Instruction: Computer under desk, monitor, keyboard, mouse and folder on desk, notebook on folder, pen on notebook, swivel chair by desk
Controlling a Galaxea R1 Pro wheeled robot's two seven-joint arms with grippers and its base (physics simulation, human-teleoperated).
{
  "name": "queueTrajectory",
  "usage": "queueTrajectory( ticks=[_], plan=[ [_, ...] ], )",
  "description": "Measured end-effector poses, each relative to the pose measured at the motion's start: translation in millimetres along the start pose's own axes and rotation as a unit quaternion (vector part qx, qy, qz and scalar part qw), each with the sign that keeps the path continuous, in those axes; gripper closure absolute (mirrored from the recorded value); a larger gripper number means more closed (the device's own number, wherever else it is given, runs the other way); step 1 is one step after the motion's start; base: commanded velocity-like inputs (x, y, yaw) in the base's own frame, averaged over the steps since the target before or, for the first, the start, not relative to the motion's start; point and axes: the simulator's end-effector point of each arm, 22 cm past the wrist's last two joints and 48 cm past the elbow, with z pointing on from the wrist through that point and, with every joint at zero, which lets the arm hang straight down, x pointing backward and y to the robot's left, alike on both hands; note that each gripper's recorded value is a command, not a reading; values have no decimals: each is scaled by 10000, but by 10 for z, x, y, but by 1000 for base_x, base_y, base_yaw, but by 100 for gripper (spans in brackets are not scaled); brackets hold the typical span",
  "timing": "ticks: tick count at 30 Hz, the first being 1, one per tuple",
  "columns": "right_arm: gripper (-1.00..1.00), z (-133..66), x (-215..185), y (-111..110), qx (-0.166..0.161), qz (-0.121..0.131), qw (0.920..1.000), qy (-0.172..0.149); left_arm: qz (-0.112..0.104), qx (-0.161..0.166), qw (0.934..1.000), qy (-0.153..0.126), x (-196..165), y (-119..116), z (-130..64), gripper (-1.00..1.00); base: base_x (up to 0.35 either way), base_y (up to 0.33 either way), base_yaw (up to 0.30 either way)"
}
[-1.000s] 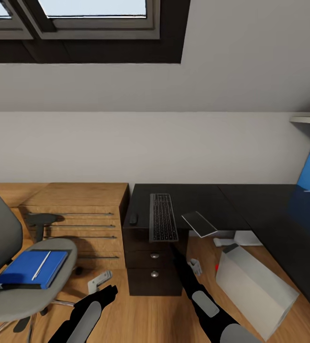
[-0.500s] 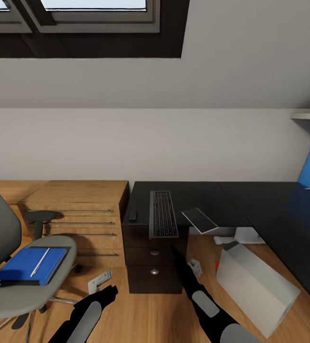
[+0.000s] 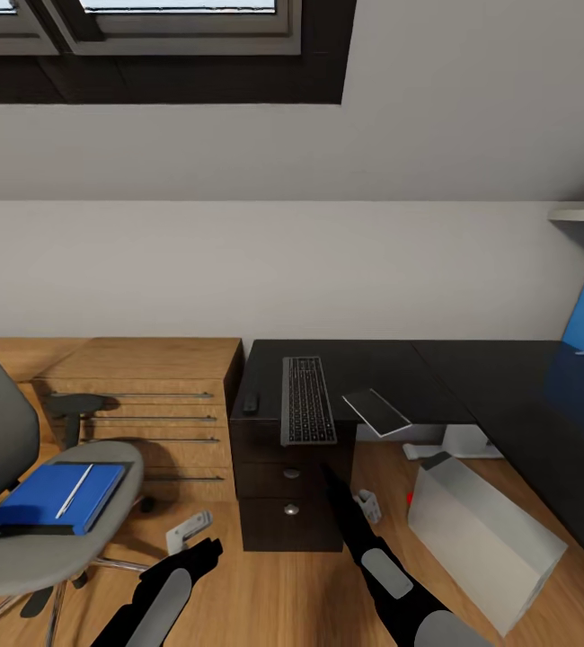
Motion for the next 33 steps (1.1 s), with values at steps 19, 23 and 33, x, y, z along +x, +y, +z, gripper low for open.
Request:
queueTrajectory(
  ticks=[19, 23, 33],
  plan=[
    [-100, -2, 1, 1, 1, -5, 10000, 2, 123, 45, 9999, 0, 32, -49, -10, -100, 101, 0, 0],
    [-100, -2, 1, 1, 1, -5, 10000, 2, 124, 45, 9999, 0, 32, -49, -10, -100, 167, 0, 0],
    [-100, -2, 2, 2, 2, -3, 10000, 2, 130, 41, 9999, -8, 28, -47, -11, -100, 96, 0, 0]
  ],
)
